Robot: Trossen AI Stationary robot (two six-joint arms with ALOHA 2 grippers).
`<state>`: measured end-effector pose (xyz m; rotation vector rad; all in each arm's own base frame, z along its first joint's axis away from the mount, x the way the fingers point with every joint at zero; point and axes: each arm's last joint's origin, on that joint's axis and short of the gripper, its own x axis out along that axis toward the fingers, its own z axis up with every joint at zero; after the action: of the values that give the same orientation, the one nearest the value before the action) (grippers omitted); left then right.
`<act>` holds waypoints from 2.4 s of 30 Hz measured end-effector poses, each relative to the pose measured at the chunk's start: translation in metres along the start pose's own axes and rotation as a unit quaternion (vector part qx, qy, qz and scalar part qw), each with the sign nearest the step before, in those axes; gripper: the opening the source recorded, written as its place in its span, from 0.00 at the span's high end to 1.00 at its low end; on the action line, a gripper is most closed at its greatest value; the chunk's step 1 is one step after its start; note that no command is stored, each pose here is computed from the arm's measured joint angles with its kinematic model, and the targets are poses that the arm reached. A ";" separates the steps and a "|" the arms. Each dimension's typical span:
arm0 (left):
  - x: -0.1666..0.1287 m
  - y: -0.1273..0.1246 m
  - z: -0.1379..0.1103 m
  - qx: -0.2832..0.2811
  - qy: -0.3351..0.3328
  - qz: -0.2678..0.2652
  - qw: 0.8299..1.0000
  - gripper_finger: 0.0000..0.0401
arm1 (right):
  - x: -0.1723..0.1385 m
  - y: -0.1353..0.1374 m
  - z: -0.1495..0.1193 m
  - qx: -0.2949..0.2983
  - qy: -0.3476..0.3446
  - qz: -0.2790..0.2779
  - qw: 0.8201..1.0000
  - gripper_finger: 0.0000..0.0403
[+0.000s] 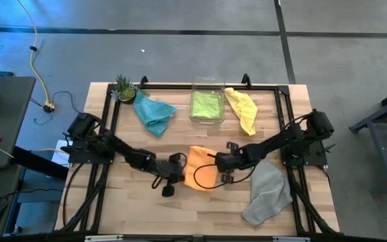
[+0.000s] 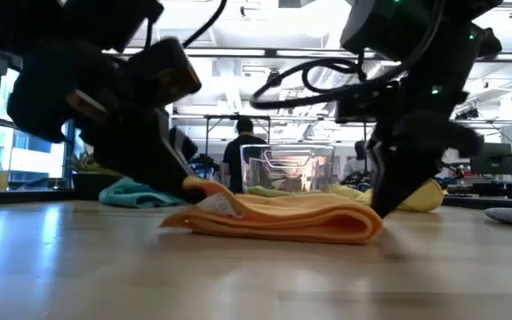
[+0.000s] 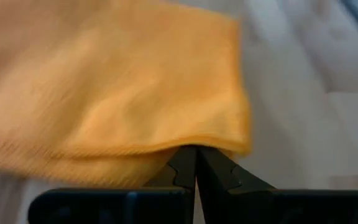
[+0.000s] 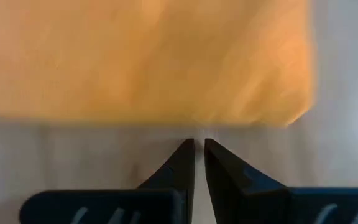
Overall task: Fold microfiber towels
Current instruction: Fold the orange microfiber cloth
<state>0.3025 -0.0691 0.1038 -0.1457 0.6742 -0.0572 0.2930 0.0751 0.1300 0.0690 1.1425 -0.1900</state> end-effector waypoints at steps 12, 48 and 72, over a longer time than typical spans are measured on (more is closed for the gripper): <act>-0.009 -0.016 -0.007 0.045 0.059 0.014 0.997 1.00 | 0.005 -0.017 0.013 -0.002 -0.040 -0.040 0.998 0.93; 0.022 -0.052 0.006 0.235 0.088 0.117 0.961 0.49 | -0.031 0.019 -0.006 -0.063 -0.066 -0.056 0.994 0.93; 0.014 -0.024 0.021 0.127 0.109 0.095 0.981 0.99 | -0.038 0.096 -0.022 -0.172 -0.200 0.042 0.964 0.65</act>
<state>0.3260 -0.0913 0.1148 0.1737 0.8901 0.0259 0.2760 0.1770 0.1514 -0.2219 0.7537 0.0717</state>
